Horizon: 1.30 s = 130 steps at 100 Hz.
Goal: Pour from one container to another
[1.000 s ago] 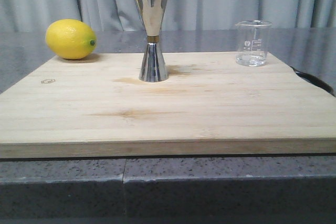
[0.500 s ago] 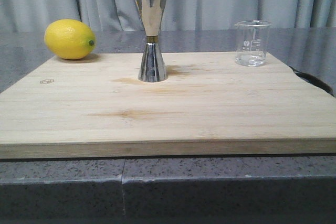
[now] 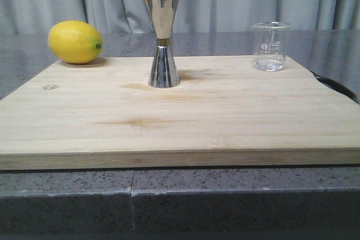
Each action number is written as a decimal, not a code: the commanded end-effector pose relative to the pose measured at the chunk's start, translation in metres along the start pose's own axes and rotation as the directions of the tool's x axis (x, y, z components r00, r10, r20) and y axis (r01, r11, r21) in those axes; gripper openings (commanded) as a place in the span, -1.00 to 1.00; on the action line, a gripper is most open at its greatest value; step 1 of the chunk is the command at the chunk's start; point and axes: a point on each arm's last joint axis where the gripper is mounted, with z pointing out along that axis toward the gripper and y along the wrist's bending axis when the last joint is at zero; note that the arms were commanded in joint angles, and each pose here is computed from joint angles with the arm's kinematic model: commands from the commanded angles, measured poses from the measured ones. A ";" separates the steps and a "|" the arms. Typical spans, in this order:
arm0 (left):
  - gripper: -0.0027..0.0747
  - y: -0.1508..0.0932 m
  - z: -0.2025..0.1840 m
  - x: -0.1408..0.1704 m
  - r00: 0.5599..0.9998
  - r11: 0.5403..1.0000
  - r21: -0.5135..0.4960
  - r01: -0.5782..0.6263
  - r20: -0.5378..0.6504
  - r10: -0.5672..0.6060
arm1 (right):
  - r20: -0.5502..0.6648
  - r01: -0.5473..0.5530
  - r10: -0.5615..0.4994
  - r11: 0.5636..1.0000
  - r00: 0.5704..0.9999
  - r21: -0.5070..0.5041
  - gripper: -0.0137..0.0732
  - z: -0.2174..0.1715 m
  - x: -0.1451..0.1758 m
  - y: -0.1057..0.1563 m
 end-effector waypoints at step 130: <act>-0.98 0.000 -0.002 -0.007 0.995 1.000 0.001 0.004 0.096 -0.004 | 0.643 -0.194 0.002 0.954 0.766 0.227 -0.85 -0.019 0.141 -0.018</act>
